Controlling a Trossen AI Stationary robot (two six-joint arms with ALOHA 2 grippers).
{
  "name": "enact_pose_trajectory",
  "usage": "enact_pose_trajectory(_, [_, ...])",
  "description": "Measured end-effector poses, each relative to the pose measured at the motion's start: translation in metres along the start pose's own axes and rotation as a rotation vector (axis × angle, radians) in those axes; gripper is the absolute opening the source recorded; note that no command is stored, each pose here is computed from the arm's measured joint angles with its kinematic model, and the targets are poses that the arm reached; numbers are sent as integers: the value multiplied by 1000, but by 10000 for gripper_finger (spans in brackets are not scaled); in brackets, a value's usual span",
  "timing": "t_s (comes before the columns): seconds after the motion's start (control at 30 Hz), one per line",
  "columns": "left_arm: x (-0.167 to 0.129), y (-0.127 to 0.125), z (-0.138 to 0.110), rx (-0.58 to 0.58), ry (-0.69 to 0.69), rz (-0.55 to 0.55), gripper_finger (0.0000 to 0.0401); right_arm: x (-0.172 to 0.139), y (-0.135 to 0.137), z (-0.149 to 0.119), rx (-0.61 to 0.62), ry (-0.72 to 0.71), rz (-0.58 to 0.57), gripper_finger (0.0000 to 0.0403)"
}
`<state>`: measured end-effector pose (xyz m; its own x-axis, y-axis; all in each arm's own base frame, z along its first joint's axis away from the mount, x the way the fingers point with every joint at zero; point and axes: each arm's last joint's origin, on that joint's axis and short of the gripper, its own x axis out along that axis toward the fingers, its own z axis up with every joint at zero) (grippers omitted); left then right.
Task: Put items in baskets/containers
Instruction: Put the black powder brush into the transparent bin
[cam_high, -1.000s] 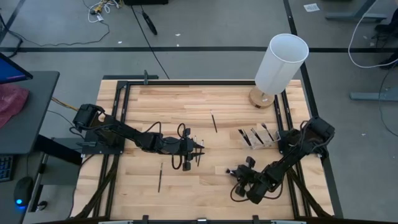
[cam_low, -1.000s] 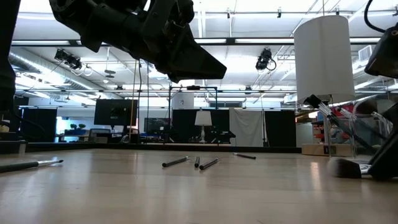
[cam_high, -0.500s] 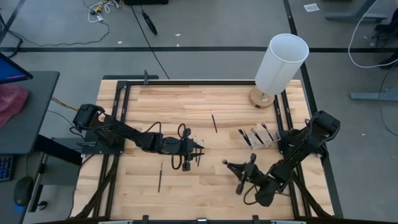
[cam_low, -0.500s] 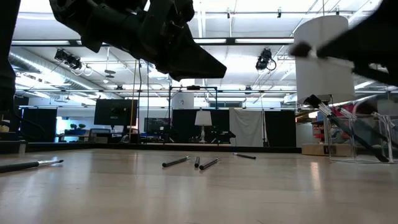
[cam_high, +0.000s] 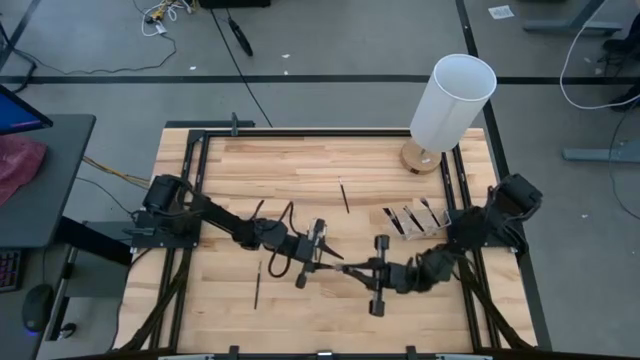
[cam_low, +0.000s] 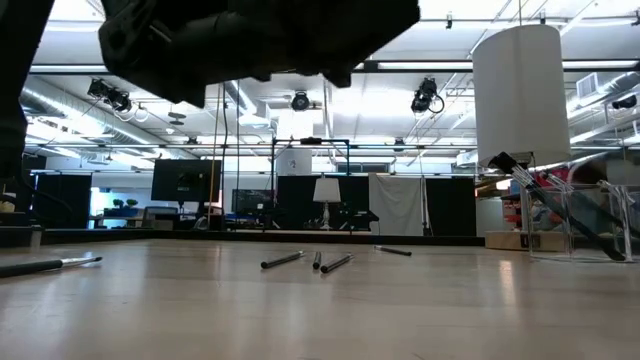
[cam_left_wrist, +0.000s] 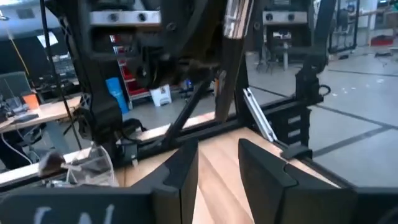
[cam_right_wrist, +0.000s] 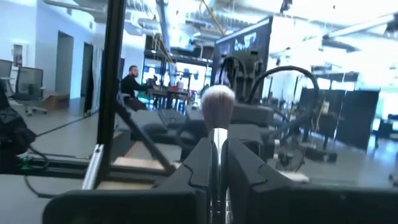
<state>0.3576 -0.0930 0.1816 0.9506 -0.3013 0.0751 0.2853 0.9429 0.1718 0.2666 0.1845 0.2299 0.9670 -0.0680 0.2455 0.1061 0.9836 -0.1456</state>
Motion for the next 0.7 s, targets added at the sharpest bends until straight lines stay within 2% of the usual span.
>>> enact_pose_trajectory(0.1, [5, 1, 6, -13, -22, -3, 117, 10, -10, -4, -13, -25, 27, 22])
enact_pose_trajectory(0.27, [11, 1, 15, -23, -59, -67, 117, 15, -17, -6, -26, -28, 20, 22])
enact_pose_trajectory(0.7, [20, 4, 28, -43, -112, -59, 117, 16, -18, -7, -41, -24, 8, 20])
